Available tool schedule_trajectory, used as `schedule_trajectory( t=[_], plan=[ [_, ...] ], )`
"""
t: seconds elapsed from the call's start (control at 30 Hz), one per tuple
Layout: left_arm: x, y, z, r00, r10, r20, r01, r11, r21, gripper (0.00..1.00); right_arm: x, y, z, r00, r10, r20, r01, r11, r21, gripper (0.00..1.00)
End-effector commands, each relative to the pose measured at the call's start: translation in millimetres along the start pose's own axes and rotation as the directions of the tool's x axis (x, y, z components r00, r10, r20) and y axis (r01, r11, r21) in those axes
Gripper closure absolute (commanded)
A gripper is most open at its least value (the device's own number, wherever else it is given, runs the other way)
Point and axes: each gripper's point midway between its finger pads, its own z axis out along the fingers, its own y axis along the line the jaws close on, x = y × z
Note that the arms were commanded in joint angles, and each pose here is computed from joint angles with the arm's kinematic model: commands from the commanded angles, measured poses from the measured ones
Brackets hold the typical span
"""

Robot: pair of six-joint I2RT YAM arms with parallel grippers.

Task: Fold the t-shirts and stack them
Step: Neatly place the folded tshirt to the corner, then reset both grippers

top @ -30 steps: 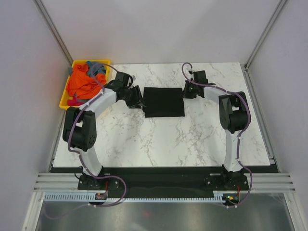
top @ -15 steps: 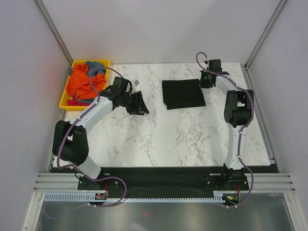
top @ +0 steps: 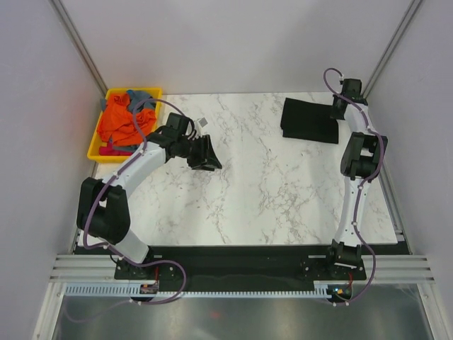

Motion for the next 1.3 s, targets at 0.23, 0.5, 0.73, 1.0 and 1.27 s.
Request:
schedule_trajectory(
  t=[0.23,0.5,0.73,1.0,1.27],
  plan=[
    [-4.3,-17.3,-5.2,0.998,0.069,0.000,-0.069,0.995,0.075,0.52,-72.5,-47.1,22.3,0.964,-0.082,0.252,0.039,0.984,0.172,1.00],
    [-4.8,-20.1,-5.8,0.998,0.066,0.006,-0.066,0.994,0.092,0.52,-107.5,-60.6,28.2,0.913,-0.116,0.392,0.027,0.974,0.227,1.00],
    [-4.1,-22.7,-4.9,0.998,0.061,0.000,-0.060,0.992,0.111,0.51,-120.6,-58.3,23.9,0.892,-0.099,0.441,0.004,0.977,0.211,0.78],
    [-16.4,-32.9,-24.4,0.986,0.129,0.102,-0.138,0.987,0.088,0.50,-148.2,-47.3,-50.3,0.873,0.062,0.484,-0.127,0.987,0.102,0.34],
    [-46.3,-74.9,-82.2,0.909,0.272,0.315,-0.307,0.949,0.068,0.46,-135.2,19.7,-220.5,0.841,0.252,0.478,-0.240,0.967,-0.089,0.02]
  ],
)
